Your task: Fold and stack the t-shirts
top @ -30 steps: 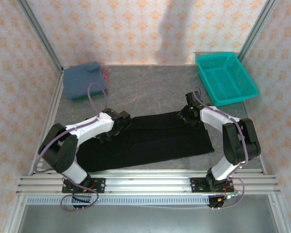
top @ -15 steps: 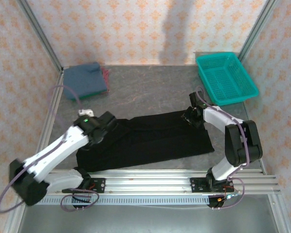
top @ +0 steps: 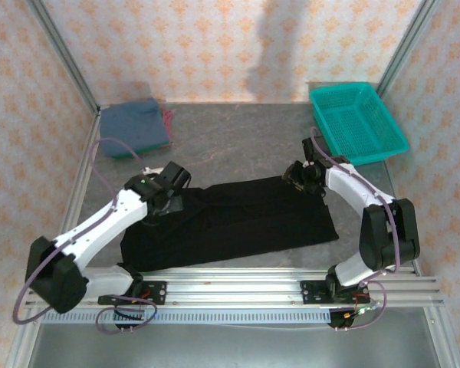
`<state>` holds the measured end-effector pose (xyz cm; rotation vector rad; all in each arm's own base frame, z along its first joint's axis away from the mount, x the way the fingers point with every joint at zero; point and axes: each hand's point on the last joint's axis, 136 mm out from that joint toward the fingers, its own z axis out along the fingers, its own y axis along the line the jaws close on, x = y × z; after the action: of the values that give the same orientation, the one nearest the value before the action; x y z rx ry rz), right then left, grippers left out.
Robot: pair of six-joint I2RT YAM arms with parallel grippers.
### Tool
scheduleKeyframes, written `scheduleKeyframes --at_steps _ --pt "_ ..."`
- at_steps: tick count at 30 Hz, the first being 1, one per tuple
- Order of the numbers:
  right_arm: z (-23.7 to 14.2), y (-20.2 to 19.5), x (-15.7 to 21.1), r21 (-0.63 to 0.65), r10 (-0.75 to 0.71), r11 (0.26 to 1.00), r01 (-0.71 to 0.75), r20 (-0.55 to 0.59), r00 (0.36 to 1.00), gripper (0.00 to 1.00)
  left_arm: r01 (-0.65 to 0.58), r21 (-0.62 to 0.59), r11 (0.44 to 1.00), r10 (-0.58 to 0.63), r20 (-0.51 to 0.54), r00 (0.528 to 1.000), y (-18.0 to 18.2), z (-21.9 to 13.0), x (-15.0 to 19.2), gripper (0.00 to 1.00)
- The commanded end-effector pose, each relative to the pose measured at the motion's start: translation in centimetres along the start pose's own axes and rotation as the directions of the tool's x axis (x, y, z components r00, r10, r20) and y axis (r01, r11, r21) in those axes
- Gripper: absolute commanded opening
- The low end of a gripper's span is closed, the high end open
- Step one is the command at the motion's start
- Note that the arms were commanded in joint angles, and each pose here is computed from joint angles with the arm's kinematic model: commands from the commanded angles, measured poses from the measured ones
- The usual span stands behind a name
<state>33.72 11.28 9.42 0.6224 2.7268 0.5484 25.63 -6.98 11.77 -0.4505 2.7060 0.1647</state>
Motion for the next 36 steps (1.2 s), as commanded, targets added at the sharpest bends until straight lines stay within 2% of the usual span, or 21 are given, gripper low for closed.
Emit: scheduleKeyframes --at_steps 1,7,20,23,33,36 --pt "-1.0 0.3 1.9 -0.03 -0.055 0.998 0.053 -0.057 0.997 0.47 -0.068 0.142 0.987 0.07 -0.011 0.997 -3.2 0.7 -1.7 0.67" --pt "-1.5 0.1 4.0 -0.051 -0.058 0.997 0.054 -0.083 0.995 0.47 -0.139 0.142 0.98 0.15 -0.07 0.986 -4.3 3.5 -3.1 0.53" --pt "-2.5 -1.1 5.4 -0.039 -0.058 0.998 0.055 -0.077 0.995 0.48 -0.161 0.136 0.977 0.179 -0.13 0.975 -5.7 7.5 -4.8 0.45" --pt "-2.7 -1.2 5.5 -0.035 -0.058 0.998 0.056 -0.076 0.995 0.48 -0.161 0.114 0.98 0.178 -0.151 0.972 -5.3 8.1 -4.4 0.42" --pt "-2.7 -1.6 5.7 -0.025 -0.041 0.999 0.04 -0.07 0.997 0.48 -0.191 0.067 0.979 0.2 -0.171 0.965 -3.9 8.8 -3.4 0.41" --pt "-2.7 -1.8 5.8 -0.022 -0.036 0.999 0.035 -0.071 0.997 0.48 -0.202 0.063 0.977 0.211 -0.184 0.96 -3.8 9.3 -3.0 0.37"
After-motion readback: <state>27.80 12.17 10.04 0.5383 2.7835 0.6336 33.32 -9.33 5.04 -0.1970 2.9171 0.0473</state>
